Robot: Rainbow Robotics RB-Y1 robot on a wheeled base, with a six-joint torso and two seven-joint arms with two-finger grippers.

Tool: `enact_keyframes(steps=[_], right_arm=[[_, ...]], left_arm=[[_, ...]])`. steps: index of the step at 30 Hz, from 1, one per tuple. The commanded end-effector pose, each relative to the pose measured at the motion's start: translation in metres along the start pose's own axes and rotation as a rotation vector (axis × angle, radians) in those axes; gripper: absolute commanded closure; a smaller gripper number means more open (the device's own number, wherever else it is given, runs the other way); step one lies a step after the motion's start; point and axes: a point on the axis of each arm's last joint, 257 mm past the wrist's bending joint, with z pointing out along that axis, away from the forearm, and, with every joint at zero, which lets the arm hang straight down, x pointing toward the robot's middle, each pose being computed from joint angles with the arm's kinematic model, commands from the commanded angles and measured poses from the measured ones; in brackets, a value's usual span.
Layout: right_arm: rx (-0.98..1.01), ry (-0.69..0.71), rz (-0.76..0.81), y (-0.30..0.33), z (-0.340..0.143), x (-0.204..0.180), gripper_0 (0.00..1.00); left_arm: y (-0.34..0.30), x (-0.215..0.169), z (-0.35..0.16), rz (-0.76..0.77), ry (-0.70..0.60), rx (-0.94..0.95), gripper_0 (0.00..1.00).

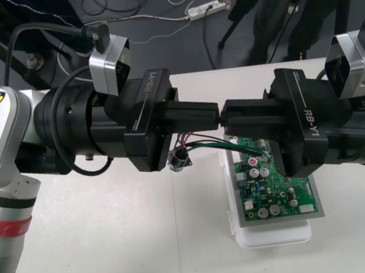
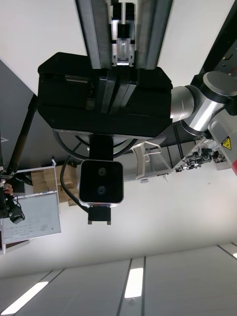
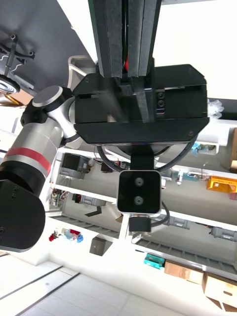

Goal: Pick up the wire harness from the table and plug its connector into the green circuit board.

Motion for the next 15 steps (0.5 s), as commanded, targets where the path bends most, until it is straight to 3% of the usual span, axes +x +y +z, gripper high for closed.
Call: enact_keyframes(steps=[1, 15], right_arm=[[-0.031, 0.013, -0.053, 0.015, 0.005, -0.002, 0.00], [-0.007, 0.115, -0.138, 0.005, -0.019, 0.006, 0.00]], left_arm=[[0.008, -0.013, 0.006, 0.047, 0.003, -0.016, 1.00], [0.009, -0.019, -0.003, 0.074, -0.001, -0.024, 1.00]])
